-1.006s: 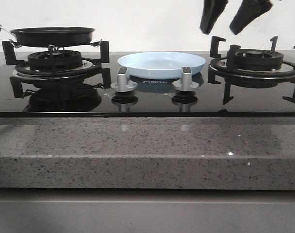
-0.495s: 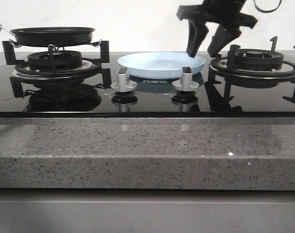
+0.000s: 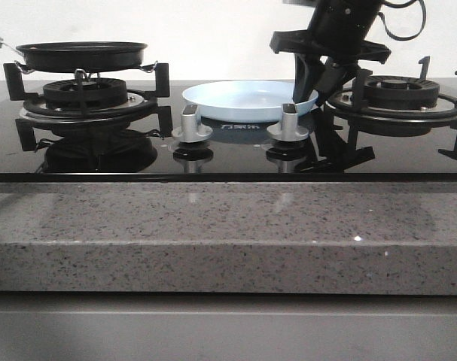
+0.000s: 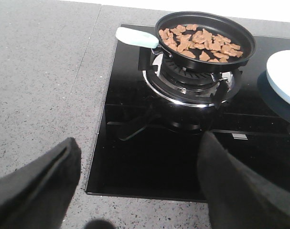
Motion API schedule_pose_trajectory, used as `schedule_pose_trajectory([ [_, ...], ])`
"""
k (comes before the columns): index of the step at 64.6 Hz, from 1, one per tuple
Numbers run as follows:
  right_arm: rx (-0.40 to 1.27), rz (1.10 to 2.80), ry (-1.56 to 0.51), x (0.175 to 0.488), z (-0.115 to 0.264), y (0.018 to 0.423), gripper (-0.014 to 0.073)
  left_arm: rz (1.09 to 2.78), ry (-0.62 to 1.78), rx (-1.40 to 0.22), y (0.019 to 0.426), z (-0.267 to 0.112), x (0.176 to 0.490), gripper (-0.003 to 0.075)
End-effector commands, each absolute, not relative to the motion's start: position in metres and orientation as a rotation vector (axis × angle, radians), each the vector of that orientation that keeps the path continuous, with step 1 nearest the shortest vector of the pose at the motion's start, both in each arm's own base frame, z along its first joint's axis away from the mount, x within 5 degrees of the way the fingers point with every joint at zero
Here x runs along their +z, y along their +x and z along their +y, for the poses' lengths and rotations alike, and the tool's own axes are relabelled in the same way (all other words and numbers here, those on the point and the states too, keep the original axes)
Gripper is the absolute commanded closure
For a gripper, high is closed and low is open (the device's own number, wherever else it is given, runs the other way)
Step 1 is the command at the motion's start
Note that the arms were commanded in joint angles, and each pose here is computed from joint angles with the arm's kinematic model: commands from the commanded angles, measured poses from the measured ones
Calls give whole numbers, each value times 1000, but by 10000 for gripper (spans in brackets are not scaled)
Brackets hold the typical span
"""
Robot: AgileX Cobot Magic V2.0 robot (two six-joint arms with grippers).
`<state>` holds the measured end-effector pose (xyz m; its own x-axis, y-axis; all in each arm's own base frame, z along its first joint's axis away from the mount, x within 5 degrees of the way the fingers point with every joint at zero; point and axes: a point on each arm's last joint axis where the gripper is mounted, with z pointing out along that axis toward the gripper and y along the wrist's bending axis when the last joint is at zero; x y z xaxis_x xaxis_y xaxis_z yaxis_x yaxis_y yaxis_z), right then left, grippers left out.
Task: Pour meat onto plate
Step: 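Lower the right gripper onto the rim of the light blue plate, then grip the plate rim with the right gripper and lift it up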
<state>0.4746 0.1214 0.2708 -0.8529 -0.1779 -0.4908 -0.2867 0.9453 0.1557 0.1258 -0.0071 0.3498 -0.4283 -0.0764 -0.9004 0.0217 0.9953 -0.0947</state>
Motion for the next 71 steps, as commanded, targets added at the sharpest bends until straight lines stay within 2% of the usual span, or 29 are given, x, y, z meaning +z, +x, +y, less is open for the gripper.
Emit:
schedule_pose_trajectory([
  [1, 334, 2518, -336, 307, 121, 468, 414, 1905, -36, -109, 128, -7, 367, 210],
  [11, 334, 2535, -338, 301, 122, 469, 526, 1905, -35, -105, 128, -7, 367, 210],
  [24, 335, 2512, -324, 302, 122, 471, 715, 1914, -34, -103, 128, -7, 366, 210],
  [36, 346, 2467, -290, 309, 122, 472, 701, 1910, -33, -101, 128, -7, 367, 210],
  [43, 368, 2428, -281, 325, 122, 467, 701, 1908, -30, -94, 128, -6, 367, 210],
  [57, 398, 2373, -291, 370, 117, 438, 701, 1906, -21, -75, 128, -5, 367, 210],
  [71, 453, 2323, -346, 386, 115, 399, 701, 1893, -21, -76, 129, -5, 368, 210],
])
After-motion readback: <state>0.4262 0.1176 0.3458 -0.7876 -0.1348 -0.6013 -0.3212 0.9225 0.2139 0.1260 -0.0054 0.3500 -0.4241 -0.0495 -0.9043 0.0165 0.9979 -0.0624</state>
